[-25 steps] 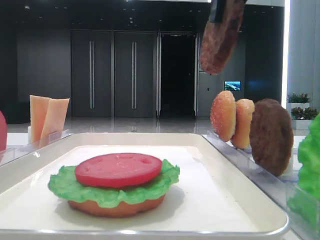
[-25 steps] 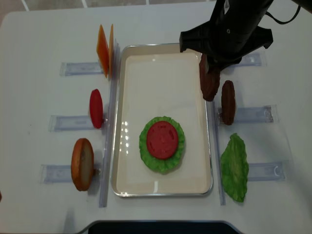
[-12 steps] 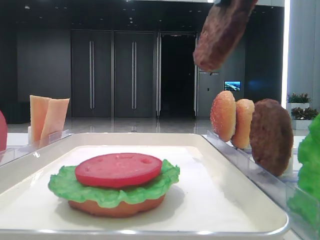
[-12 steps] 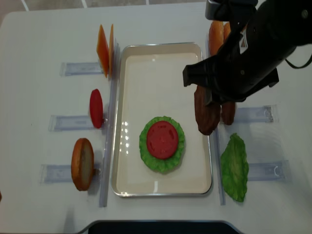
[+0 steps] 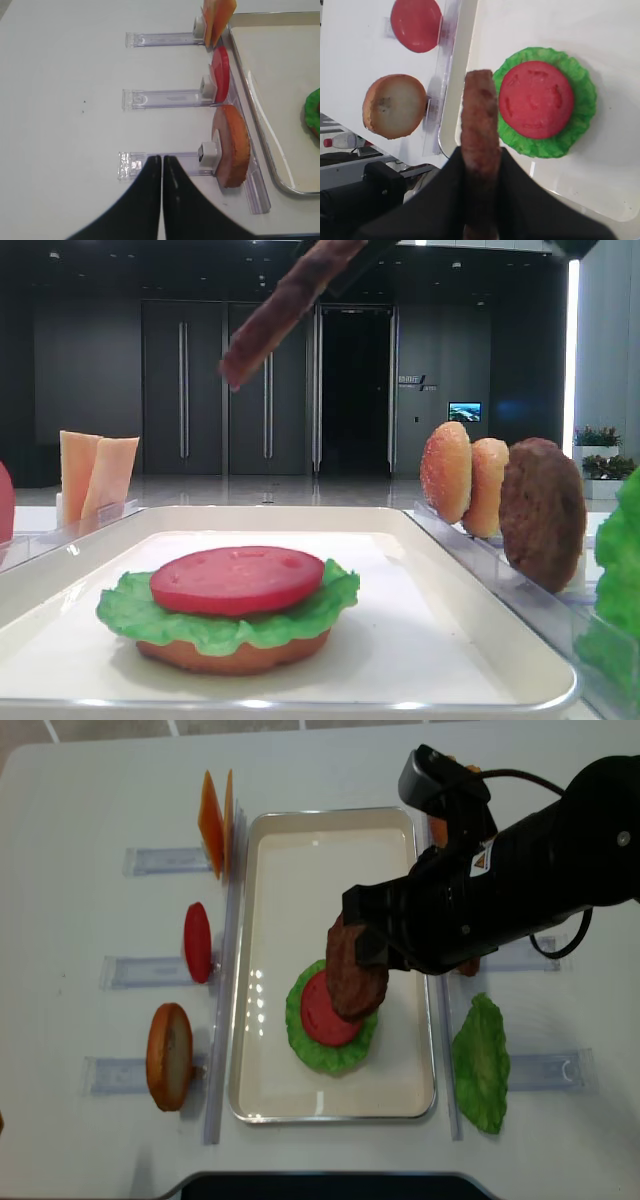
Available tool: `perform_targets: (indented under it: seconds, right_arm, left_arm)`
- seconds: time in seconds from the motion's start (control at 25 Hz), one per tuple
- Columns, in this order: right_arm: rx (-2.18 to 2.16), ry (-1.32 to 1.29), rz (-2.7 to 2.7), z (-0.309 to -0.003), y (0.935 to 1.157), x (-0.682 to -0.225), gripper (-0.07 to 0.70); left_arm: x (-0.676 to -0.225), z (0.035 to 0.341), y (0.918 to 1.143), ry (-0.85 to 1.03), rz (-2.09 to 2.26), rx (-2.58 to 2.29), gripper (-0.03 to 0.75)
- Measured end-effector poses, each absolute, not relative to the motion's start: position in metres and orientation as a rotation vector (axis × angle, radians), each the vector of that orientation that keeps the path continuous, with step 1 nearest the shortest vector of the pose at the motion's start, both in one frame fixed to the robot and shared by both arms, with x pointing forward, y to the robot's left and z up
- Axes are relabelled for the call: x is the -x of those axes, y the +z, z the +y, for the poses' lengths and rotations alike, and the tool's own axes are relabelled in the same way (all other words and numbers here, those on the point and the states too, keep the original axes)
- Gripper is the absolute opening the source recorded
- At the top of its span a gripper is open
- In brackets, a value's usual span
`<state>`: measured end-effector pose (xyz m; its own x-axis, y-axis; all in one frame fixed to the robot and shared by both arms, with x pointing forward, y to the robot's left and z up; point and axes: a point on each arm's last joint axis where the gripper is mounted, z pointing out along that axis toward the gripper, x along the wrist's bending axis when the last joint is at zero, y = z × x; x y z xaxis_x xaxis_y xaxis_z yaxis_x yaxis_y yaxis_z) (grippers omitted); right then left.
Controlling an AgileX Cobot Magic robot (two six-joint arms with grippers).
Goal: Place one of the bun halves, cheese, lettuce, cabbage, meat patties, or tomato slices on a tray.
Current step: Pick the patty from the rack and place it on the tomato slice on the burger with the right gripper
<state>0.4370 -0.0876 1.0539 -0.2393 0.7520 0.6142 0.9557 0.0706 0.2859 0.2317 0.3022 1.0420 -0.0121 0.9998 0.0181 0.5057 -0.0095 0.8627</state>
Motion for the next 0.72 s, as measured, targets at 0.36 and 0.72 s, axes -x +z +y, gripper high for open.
perform_targets:
  seconds: [0.36,0.72]
  right_arm:
    - [1.620,-0.901,-1.997,-0.060,1.009,-0.457,0.134]
    - [1.595,-0.944,-1.923,-0.046,0.986,-0.469,0.134]
  left_arm:
    - [-0.232,0.302,1.042,0.933,1.595,-1.592,-0.001]
    - [-0.232,0.302,1.042,0.933,1.595,-1.592,-0.001]
